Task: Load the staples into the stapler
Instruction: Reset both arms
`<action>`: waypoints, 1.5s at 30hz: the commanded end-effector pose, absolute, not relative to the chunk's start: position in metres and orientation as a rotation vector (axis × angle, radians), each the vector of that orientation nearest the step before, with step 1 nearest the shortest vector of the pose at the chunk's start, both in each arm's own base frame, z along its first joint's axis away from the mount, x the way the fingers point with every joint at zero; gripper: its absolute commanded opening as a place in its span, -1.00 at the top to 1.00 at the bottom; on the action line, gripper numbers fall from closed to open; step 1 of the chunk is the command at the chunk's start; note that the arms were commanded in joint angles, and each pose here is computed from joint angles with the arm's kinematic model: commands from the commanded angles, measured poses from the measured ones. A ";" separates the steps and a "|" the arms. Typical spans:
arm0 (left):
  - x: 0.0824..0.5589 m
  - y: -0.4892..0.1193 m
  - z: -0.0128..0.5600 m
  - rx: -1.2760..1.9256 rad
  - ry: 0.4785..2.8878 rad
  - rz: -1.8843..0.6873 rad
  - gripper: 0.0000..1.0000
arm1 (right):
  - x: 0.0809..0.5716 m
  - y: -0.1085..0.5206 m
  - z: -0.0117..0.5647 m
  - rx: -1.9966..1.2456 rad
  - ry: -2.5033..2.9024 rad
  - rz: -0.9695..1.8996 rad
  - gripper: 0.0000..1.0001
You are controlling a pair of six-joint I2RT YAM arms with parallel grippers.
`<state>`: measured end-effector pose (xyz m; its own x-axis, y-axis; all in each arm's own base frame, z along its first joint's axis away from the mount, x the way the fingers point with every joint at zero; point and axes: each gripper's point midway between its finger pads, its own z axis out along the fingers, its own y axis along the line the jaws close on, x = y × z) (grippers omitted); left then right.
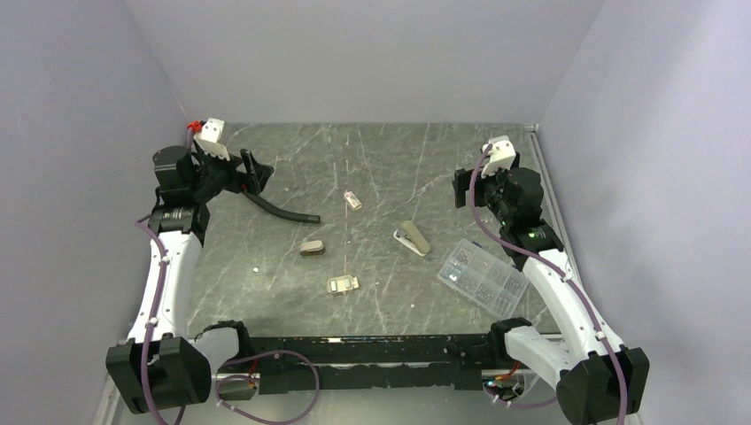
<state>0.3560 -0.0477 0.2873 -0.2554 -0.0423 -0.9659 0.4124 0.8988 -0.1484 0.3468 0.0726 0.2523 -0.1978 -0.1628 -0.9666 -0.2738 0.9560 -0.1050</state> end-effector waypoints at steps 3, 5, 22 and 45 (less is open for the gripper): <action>0.355 -0.050 0.300 0.294 1.736 -0.455 -0.89 | 0.347 0.073 0.272 -0.322 1.705 0.112 -0.99; 0.355 -0.050 0.299 0.293 1.738 -0.454 -0.90 | 0.347 0.073 0.272 -0.323 1.705 0.112 -0.99; 0.356 -0.049 0.298 0.290 1.740 -0.457 -0.89 | 0.348 0.073 0.272 -0.321 1.707 0.112 -0.99; 0.363 -0.045 0.291 0.280 1.728 -0.461 -0.90 | 0.346 0.059 0.289 -0.256 1.663 0.046 -0.99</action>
<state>0.3599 -0.0420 0.2838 -0.2478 -0.0560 -0.9672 0.3956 0.9055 -0.1538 0.3444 0.0644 0.2619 -0.1729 -0.1565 -0.9724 -0.2339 0.9656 -0.1138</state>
